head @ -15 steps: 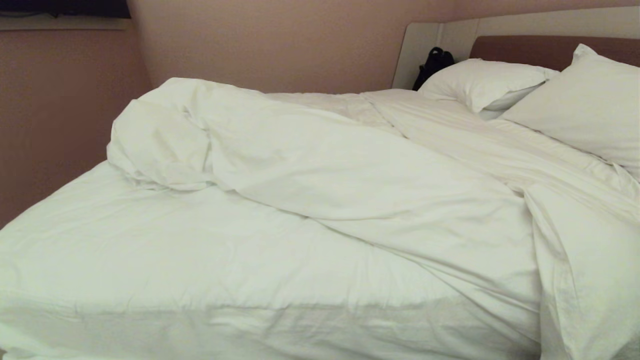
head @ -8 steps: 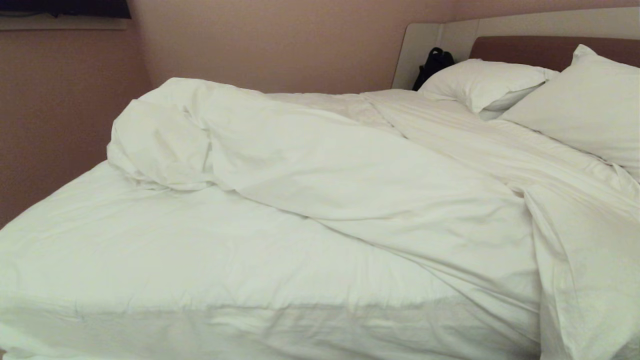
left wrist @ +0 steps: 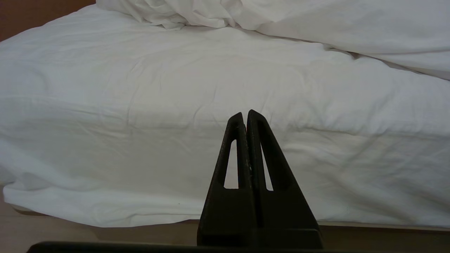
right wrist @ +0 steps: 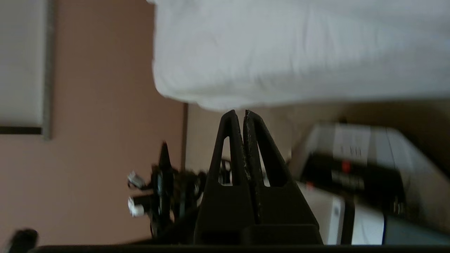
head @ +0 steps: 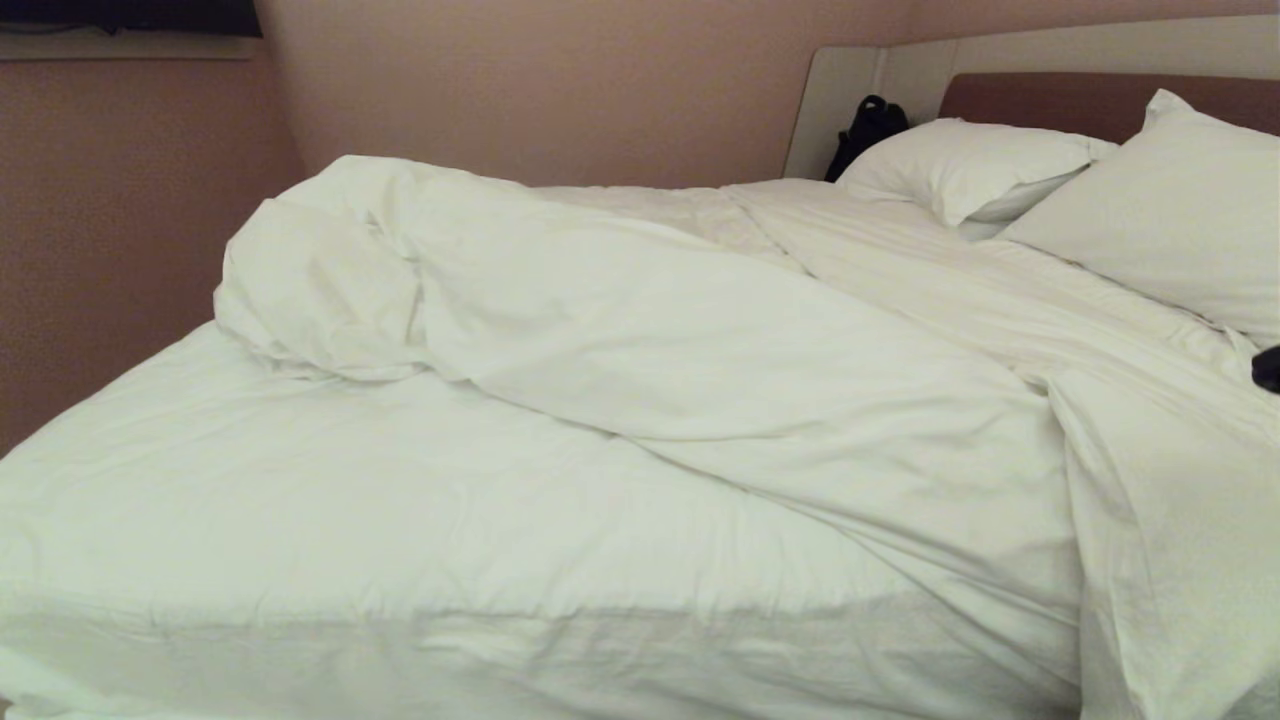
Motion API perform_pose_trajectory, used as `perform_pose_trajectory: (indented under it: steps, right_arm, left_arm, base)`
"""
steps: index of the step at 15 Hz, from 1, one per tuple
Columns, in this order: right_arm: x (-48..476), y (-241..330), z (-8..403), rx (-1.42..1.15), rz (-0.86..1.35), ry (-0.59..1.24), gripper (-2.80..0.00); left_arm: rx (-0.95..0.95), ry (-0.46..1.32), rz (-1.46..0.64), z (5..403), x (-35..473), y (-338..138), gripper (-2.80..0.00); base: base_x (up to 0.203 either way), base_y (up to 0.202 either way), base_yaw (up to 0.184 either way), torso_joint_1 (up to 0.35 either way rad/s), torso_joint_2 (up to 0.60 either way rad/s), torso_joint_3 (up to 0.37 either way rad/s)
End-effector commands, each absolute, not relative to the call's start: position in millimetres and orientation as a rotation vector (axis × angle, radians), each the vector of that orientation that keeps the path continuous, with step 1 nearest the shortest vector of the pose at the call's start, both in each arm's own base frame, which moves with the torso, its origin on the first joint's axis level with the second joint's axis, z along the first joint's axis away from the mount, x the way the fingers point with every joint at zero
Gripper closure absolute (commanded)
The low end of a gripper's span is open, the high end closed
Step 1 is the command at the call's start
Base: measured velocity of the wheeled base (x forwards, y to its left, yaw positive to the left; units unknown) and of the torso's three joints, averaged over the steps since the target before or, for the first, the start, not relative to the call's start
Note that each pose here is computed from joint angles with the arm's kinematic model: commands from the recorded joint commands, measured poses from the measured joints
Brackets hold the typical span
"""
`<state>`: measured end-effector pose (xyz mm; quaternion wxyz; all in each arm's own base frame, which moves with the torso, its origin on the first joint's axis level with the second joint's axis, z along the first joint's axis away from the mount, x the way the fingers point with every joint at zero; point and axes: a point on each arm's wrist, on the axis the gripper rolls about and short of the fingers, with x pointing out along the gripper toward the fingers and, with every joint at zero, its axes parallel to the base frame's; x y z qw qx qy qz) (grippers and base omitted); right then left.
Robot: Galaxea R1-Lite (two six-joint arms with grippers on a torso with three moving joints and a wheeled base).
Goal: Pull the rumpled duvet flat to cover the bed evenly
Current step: Hold the folded corner of the quilt
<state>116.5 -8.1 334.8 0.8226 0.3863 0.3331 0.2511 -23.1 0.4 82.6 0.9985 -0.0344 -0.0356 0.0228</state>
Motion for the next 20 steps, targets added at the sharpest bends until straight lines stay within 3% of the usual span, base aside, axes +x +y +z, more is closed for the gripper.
perform_pose_trajectory:
  steps: [1, 4, 8, 12, 15, 17, 20]
  right_arm:
    - [73, 3, 312, 0.782, 0.308, 0.919, 0.0]
    - [26, 11, 287, 0.454, 0.46, 0.913, 0.0]
    - [-14, 11, 264, 0.206, 0.334, 0.821, 0.0]
    - [-23, 5, 249, 0.031, 0.077, 0.413, 0.0]
    - [-26, 5, 246, -0.01, 0.04, 0.043, 0.0]
    - [-35, 6, 240, -0.009, 0.077, -0.066, 0.0]
    - [-43, 8, 240, 0.125, 0.189, -0.08, 0.0]
  left_arm:
    - [-0.07, -0.072, 0.047, 83, -23, 0, 0.0]
    - [-0.07, -0.072, 0.047, 83, -23, 0, 0.0]
    - [-0.07, -0.071, 0.047, 83, -23, 0, 0.0]
    - [-0.07, -0.071, 0.047, 83, -23, 0, 0.0]
    - [-0.07, -0.069, 0.047, 83, -23, 0, 0.0]
    - [-0.07, -0.072, 0.047, 83, -23, 0, 0.0]
    - [-0.07, -0.071, 0.047, 83, -23, 0, 0.0]
  base:
    - [0.0, 0.0, 0.0, 0.0, 0.0, 0.0]
    - [0.0, 0.0, 0.0, 0.0, 0.0, 0.0]
    - [0.0, 0.0, 0.0, 0.0, 0.0, 0.0]
    - [0.0, 0.0, 0.0, 0.0, 0.0, 0.0]
    - [0.0, 0.0, 0.0, 0.0, 0.0, 0.0]
    - [0.0, 0.0, 0.0, 0.0, 0.0, 0.0]
    - [0.0, 0.0, 0.0, 0.0, 0.0, 0.0]
